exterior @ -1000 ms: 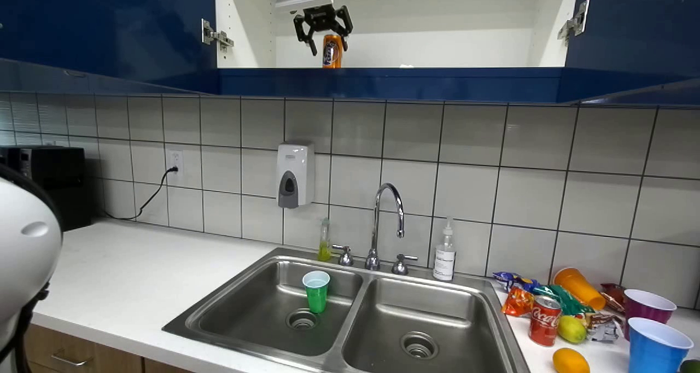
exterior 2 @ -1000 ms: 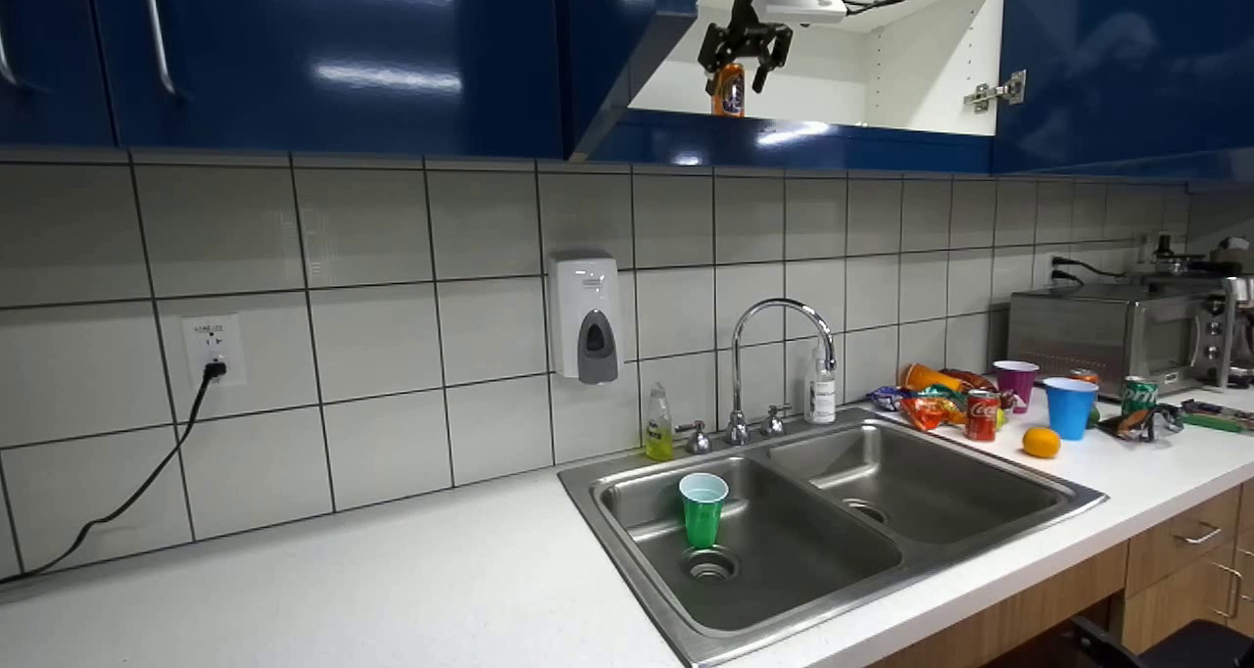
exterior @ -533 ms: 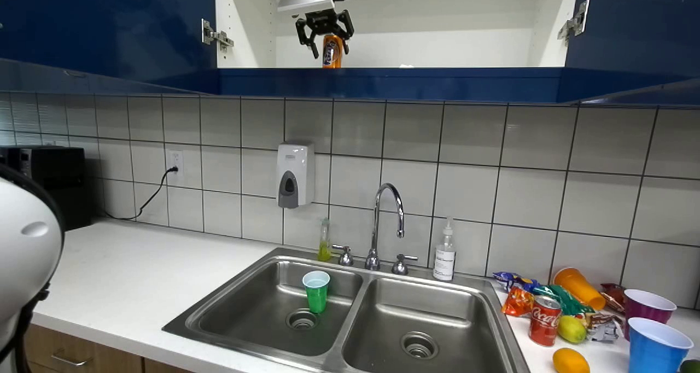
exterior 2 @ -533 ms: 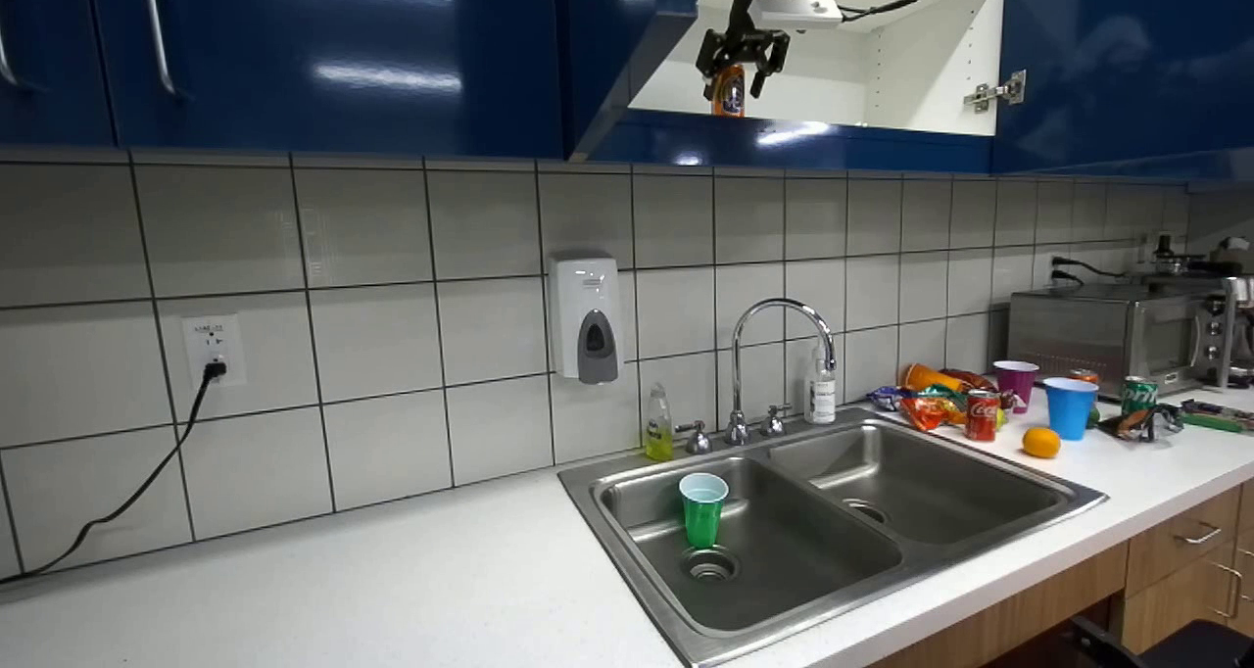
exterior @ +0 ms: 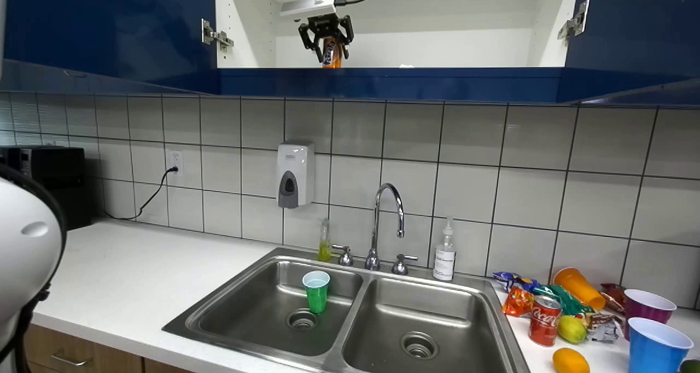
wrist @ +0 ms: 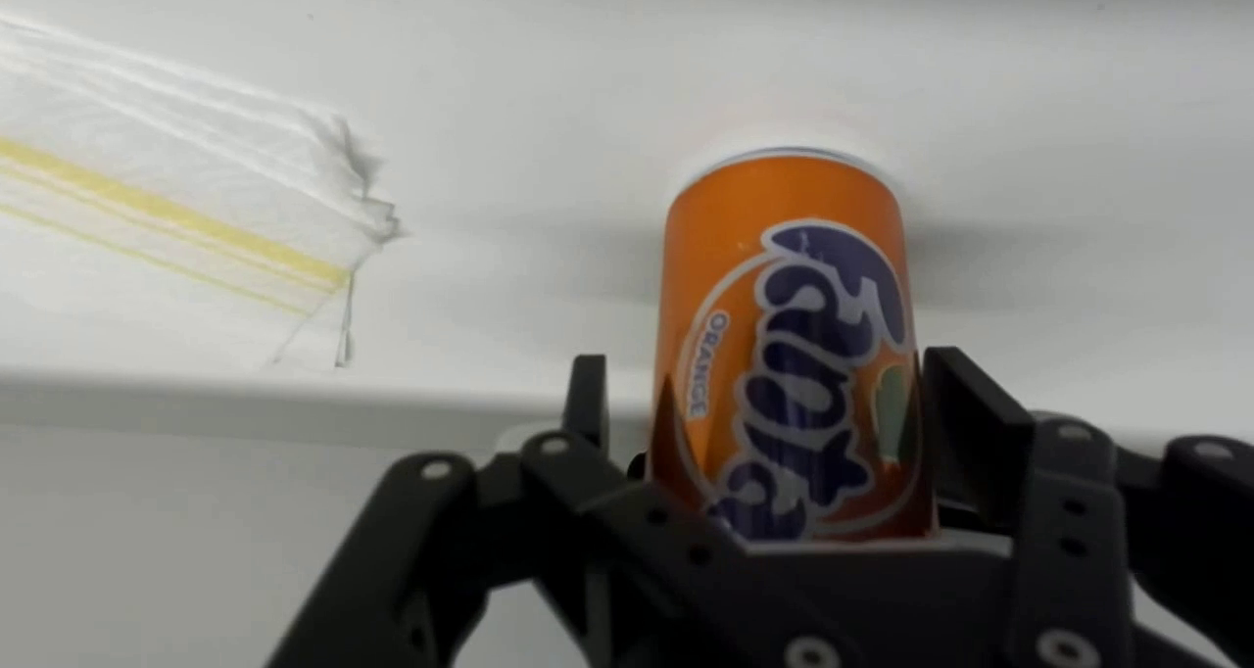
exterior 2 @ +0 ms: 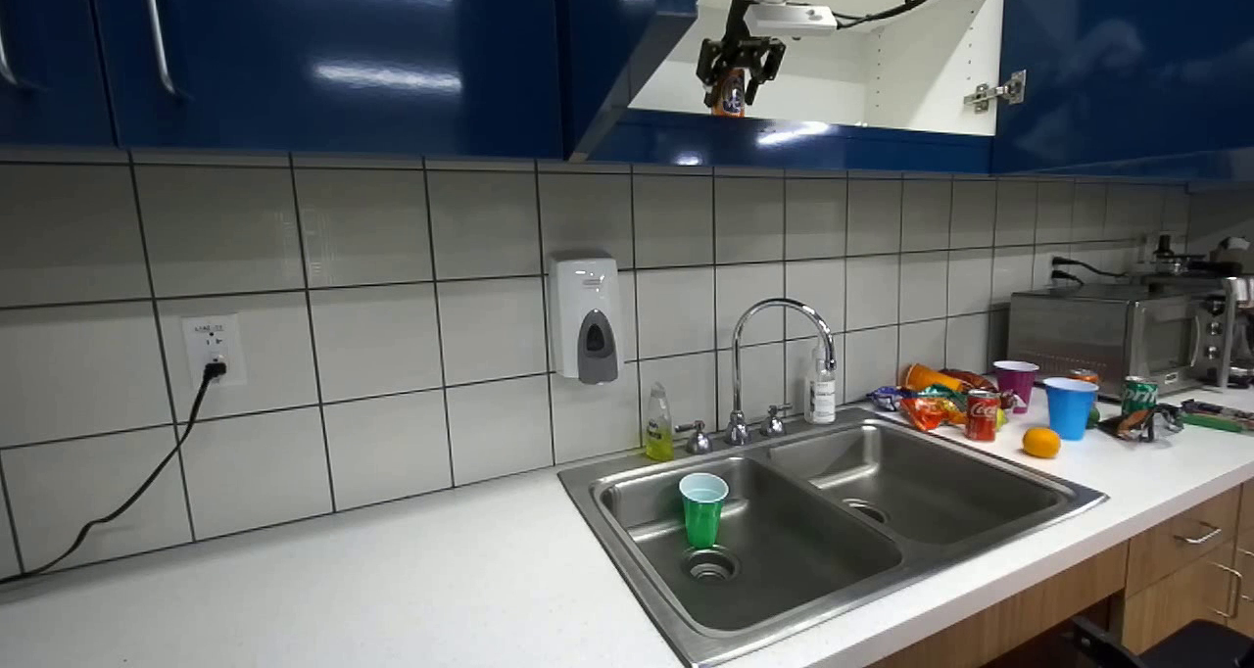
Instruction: Pick up the canned drink from the shelf and put it in the sink
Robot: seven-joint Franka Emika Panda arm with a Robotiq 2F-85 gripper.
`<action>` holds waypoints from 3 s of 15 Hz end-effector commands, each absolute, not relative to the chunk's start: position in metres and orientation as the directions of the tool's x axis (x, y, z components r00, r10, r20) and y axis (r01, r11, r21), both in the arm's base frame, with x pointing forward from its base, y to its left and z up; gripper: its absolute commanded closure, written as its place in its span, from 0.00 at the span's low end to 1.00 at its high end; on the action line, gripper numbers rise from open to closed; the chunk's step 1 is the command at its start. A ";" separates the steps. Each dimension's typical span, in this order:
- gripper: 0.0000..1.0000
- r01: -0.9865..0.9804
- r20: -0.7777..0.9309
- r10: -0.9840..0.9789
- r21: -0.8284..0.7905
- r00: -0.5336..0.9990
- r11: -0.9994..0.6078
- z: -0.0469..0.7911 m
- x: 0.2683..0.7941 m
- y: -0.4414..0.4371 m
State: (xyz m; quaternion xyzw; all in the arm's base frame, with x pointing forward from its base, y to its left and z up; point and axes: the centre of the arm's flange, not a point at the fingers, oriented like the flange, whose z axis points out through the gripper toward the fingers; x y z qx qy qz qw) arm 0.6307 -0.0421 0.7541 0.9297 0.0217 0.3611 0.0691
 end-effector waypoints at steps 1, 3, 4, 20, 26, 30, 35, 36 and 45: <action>0.49 -0.024 0.691 0.067 0.122 0.720 -0.992 0.759 0.640 -0.045; 0.62 -0.026 0.696 0.063 0.117 0.715 -0.993 0.758 0.641 -0.045; 0.62 -0.026 0.697 0.063 0.116 0.715 -0.993 0.757 0.641 -0.045; 0.62 -0.045 0.710 0.045 0.108 0.703 -0.993 0.768 0.626 -0.049; 0.62 -0.053 0.721 0.040 0.105 0.692 -0.993 0.775 0.618 -0.050; 0.62 -0.055 0.725 0.040 0.107 0.687 -0.993 0.779 0.612 -0.050; 0.62 -0.060 0.732 0.038 0.107 0.680 -0.992 0.783 0.602 -0.051; 0.62 -0.060 0.733 0.038 0.106 0.679 -0.993 0.784 0.599 -0.051; 0.62 -0.062 0.731 0.026 0.094 0.681 -0.994 0.782 0.560 -0.051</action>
